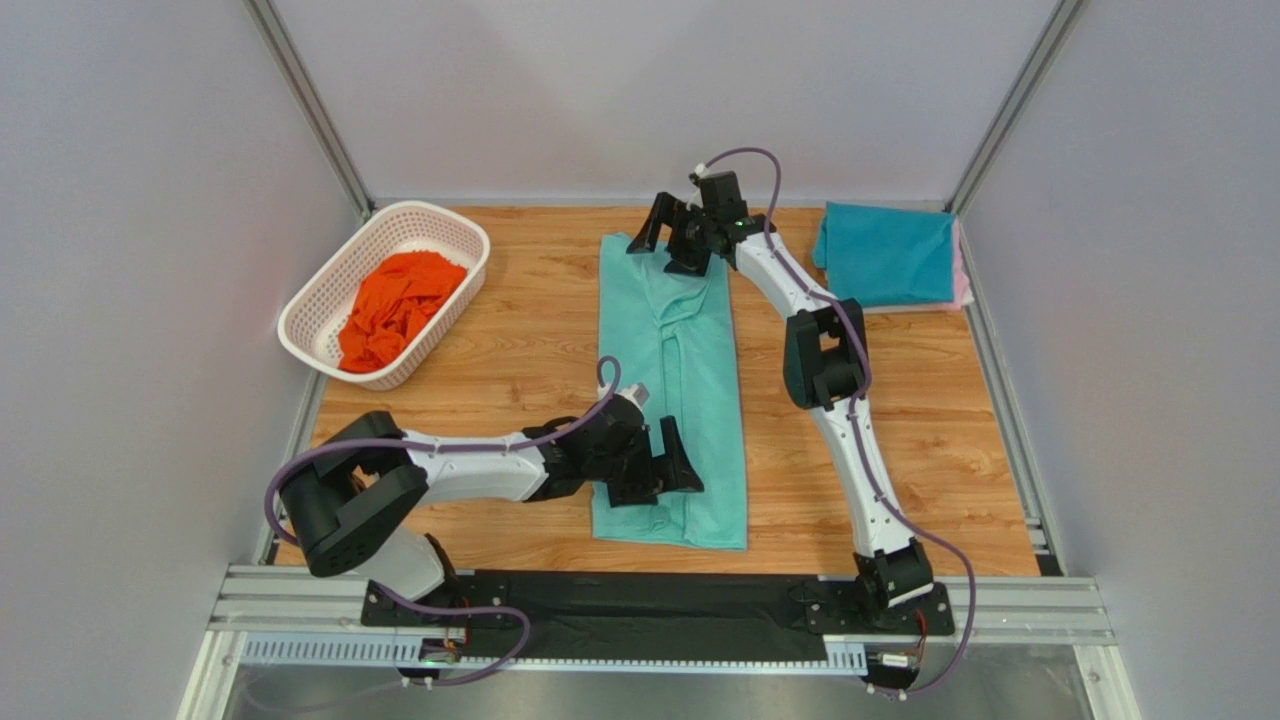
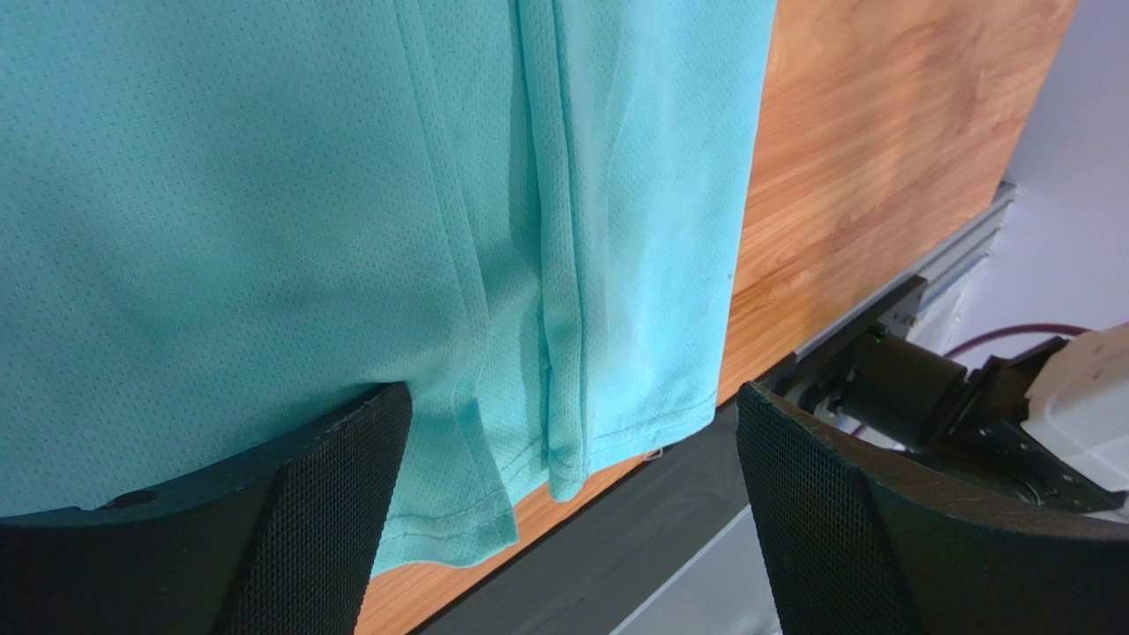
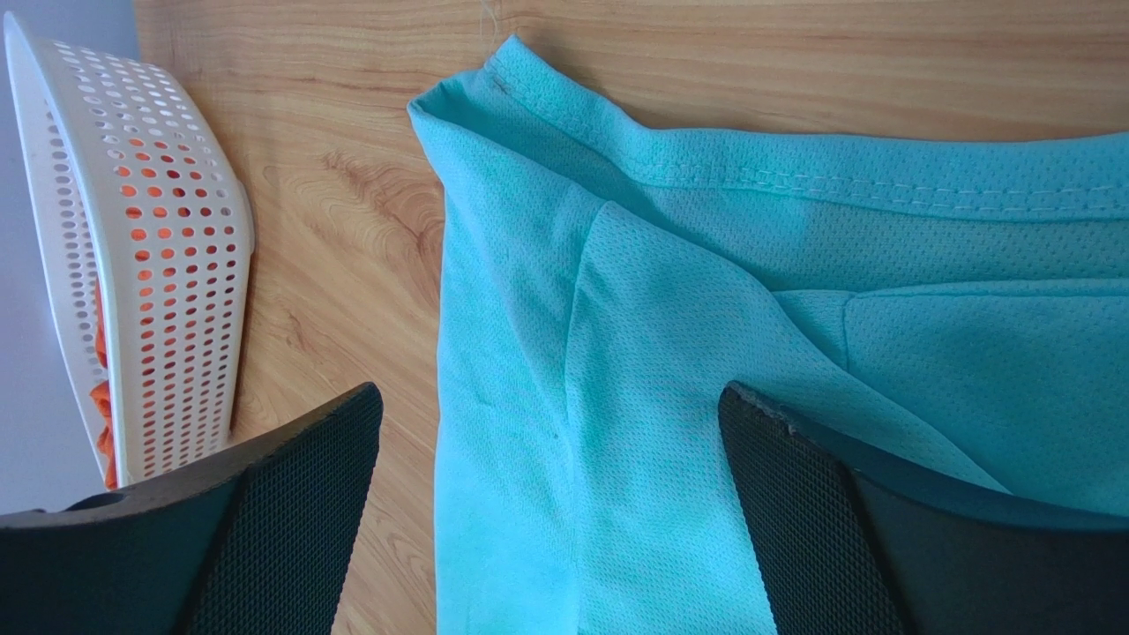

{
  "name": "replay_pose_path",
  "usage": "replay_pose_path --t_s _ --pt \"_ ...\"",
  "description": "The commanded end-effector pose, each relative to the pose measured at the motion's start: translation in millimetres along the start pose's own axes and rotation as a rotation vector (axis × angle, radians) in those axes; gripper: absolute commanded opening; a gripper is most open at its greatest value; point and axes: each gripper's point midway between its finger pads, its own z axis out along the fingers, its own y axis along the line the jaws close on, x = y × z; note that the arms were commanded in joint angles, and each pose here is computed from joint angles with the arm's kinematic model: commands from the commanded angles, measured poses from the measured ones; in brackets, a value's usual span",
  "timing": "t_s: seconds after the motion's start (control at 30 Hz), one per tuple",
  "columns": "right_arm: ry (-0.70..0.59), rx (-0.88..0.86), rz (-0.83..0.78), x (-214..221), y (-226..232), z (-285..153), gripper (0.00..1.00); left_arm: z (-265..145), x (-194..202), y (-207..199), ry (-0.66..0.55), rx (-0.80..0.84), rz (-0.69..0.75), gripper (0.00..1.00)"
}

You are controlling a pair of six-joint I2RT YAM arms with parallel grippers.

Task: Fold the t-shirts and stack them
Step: Fold the tshirt

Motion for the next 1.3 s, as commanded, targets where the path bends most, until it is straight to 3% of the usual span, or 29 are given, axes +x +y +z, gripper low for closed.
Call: replay_pose_path --t_s 0.0,0.2,0.23,0.4,0.6,0.7,0.77,0.8,0.83,0.9,0.93,1.0,1.07,1.1,1.2,1.27 --pt "0.033 0.068 -0.001 18 -24 12 1.00 -11 -4 29 -0.041 -0.165 0.030 1.00" --pt "-0.019 0.042 -0.085 -8 8 -17 1.00 -47 -21 6 -0.131 -0.157 0.115 1.00" --pt "-0.036 0.041 -0.113 -14 13 -23 1.00 -57 -30 -13 -0.158 -0.122 0.136 1.00" --pt "-0.147 -0.001 -0.212 -54 68 -77 1.00 -84 -32 -43 -0.175 -0.061 0.219 1.00" --pt "-0.208 0.020 -0.335 -60 115 -159 1.00 -116 -31 -14 -0.211 -0.148 0.235 1.00" --pt "-0.201 0.138 -0.363 -27 106 -198 1.00 -133 -27 18 -0.234 -0.232 0.215 1.00" --pt "-0.273 0.166 -0.387 -16 121 -247 1.00 -141 -25 36 -0.256 -0.271 0.205 1.00" --pt "-0.211 0.272 -0.370 22 83 -239 1.00 -147 -19 53 -0.255 -0.295 0.200 1.00" --pt "-0.274 0.279 -0.369 27 92 -274 1.00 -149 -17 61 -0.262 -0.308 0.187 1.00" --pt "-0.183 0.355 -0.305 83 51 -279 1.00 -152 -8 76 -0.260 -0.295 0.175 1.00" --pt "-0.204 0.333 -0.284 97 54 -302 1.00 -152 -5 81 -0.258 -0.288 0.165 1.00" --pt "-0.113 0.353 -0.231 155 22 -302 1.00 -149 2 87 -0.254 -0.248 0.164 1.00" --pt "-0.121 0.304 -0.233 180 27 -319 1.00 -147 6 90 -0.244 -0.233 0.158 1.00" --pt "-0.057 0.315 -0.246 210 13 -316 1.00 -144 9 94 -0.234 -0.235 0.160 1.00" --pt "0.010 0.299 -0.231 252 9 -326 1.00 -132 15 95 -0.204 -0.212 0.166 1.00" --pt "0.048 0.325 -0.207 276 -3 -331 1.00 -125 17 90 -0.185 -0.183 0.164 0.93"
